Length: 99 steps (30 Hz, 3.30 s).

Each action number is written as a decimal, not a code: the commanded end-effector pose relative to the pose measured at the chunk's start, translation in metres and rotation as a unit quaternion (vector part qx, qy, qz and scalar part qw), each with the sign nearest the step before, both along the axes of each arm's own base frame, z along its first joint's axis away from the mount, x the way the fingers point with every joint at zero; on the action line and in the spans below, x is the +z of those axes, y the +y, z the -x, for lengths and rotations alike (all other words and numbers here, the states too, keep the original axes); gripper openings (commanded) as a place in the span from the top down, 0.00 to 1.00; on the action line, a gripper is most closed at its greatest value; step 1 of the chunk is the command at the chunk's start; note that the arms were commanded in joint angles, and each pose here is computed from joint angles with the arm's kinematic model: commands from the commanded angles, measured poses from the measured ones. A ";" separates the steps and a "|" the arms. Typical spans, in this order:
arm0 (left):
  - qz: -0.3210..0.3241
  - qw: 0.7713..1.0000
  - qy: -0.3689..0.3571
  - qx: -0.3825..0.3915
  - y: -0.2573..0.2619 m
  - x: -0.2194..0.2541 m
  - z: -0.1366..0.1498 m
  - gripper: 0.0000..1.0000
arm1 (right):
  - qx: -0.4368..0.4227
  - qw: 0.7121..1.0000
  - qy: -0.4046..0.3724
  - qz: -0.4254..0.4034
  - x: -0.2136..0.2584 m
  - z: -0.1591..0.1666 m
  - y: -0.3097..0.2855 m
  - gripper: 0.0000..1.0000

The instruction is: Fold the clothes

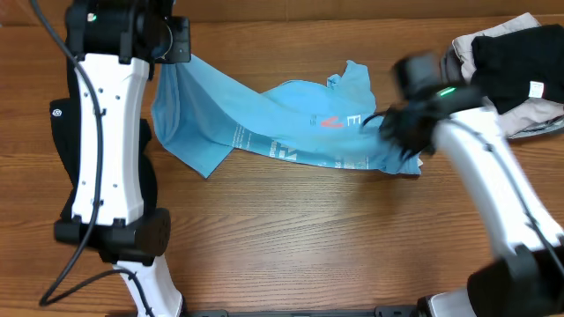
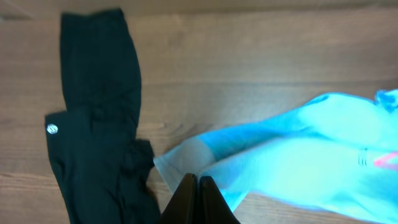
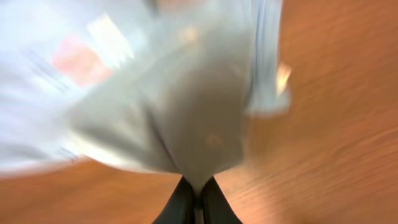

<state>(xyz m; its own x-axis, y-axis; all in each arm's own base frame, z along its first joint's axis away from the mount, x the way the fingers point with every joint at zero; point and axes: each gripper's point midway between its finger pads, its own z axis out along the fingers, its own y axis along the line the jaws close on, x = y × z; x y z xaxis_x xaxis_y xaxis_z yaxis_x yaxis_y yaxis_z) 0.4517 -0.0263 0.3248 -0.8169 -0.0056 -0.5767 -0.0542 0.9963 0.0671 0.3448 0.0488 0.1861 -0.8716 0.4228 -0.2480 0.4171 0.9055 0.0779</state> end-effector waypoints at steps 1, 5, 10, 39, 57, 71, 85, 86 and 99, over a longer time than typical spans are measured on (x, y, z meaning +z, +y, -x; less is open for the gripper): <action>0.011 0.993 -0.118 -0.003 0.006 0.088 0.037 0.96 | 0.022 0.992 -0.120 0.011 0.108 -0.008 -0.026 0.96; 0.019 0.981 -0.194 -0.002 0.010 0.138 0.065 0.96 | -0.007 0.980 -0.197 0.018 0.190 0.011 -0.055 0.96; 0.027 0.963 -0.267 -0.002 0.013 0.186 0.103 0.96 | -0.010 0.958 -0.288 0.006 0.259 0.044 -0.069 0.96; 0.015 0.848 -0.523 0.088 0.071 0.311 0.328 0.96 | -0.135 0.723 -0.667 0.121 0.427 0.337 -0.090 0.96; -0.084 0.943 -0.290 0.142 0.080 0.206 0.163 0.96 | -0.024 0.883 -0.462 0.073 0.335 0.116 -0.088 0.96; -0.110 0.980 -0.072 0.148 0.090 0.017 -0.031 0.96 | 0.056 0.971 -0.233 -0.002 0.129 -0.131 -0.090 0.96; -0.060 0.987 -0.084 0.121 0.079 -0.119 -0.162 0.96 | 0.088 0.953 -0.291 -0.014 0.032 -0.263 -0.076 0.96; -0.060 0.987 -0.089 0.121 0.079 -0.122 -0.166 0.96 | 0.088 0.952 -0.292 -0.014 0.030 -0.265 -0.076 0.96; -0.051 0.994 0.039 0.088 0.073 -0.156 -0.119 0.96 | 0.046 0.987 -0.142 -0.052 0.017 -0.182 -0.074 0.96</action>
<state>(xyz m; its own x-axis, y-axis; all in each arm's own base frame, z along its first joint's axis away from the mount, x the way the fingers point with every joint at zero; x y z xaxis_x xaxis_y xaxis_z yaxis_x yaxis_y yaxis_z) 0.5805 0.0409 0.1633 -0.8373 -0.0849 -0.5401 -0.2214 0.9559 0.1929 0.5459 -0.0184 0.1650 -0.8338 0.3378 -0.4366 0.2448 0.9352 0.2560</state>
